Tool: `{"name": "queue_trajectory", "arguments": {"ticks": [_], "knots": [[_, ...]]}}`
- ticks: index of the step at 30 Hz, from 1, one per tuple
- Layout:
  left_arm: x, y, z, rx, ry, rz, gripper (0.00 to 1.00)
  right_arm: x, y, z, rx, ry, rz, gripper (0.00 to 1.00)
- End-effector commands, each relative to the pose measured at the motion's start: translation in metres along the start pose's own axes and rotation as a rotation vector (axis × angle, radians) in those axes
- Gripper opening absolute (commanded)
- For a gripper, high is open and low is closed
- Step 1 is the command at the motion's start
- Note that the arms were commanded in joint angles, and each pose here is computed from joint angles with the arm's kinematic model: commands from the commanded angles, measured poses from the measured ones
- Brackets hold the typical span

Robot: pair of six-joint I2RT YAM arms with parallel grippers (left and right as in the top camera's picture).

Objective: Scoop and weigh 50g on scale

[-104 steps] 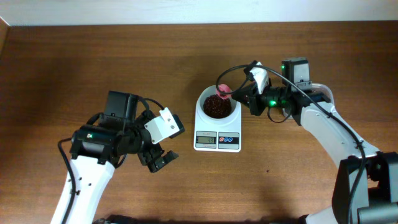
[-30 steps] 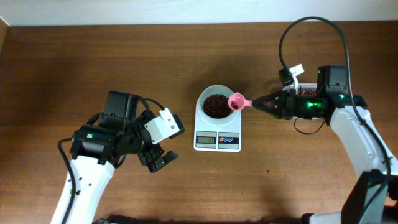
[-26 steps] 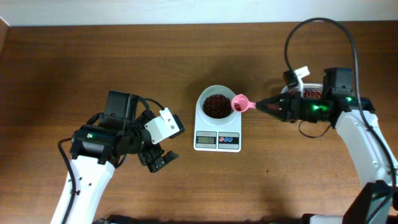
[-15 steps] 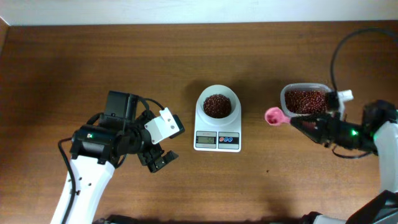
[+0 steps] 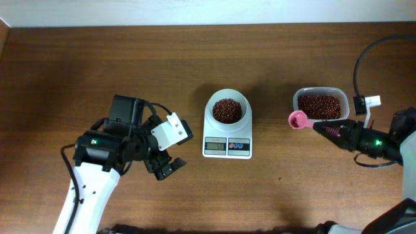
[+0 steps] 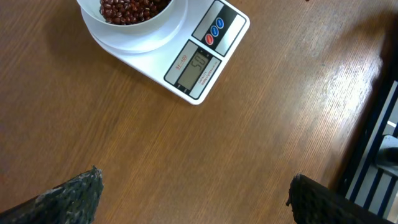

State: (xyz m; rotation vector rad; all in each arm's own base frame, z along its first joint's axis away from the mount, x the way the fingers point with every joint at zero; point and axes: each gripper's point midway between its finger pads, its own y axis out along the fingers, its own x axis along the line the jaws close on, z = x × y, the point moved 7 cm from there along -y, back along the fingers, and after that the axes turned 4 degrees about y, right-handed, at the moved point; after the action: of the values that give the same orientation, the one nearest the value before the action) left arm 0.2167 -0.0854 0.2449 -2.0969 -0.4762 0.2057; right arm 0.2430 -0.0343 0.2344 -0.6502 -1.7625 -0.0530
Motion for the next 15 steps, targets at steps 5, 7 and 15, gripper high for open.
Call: {"name": "queue_trajectory", "arguments": {"ticks": [5, 7, 15], "knots": [[-0.001, 0.0, 0.0, -0.008, 0.008, 0.006, 0.99, -0.001, -0.003, -0.01, -0.041, -0.125, 0.017, 0.04], [-0.001, 0.0, 0.0, -0.008, 0.008, 0.006, 0.99, -0.002, -0.003, -0.013, -0.047, -0.151, 0.022, 0.04], [-0.001, 0.0, 0.0, -0.008, 0.008, 0.006, 0.99, -0.015, -0.005, -0.036, -0.102, -0.119, 0.106, 0.04]]}}
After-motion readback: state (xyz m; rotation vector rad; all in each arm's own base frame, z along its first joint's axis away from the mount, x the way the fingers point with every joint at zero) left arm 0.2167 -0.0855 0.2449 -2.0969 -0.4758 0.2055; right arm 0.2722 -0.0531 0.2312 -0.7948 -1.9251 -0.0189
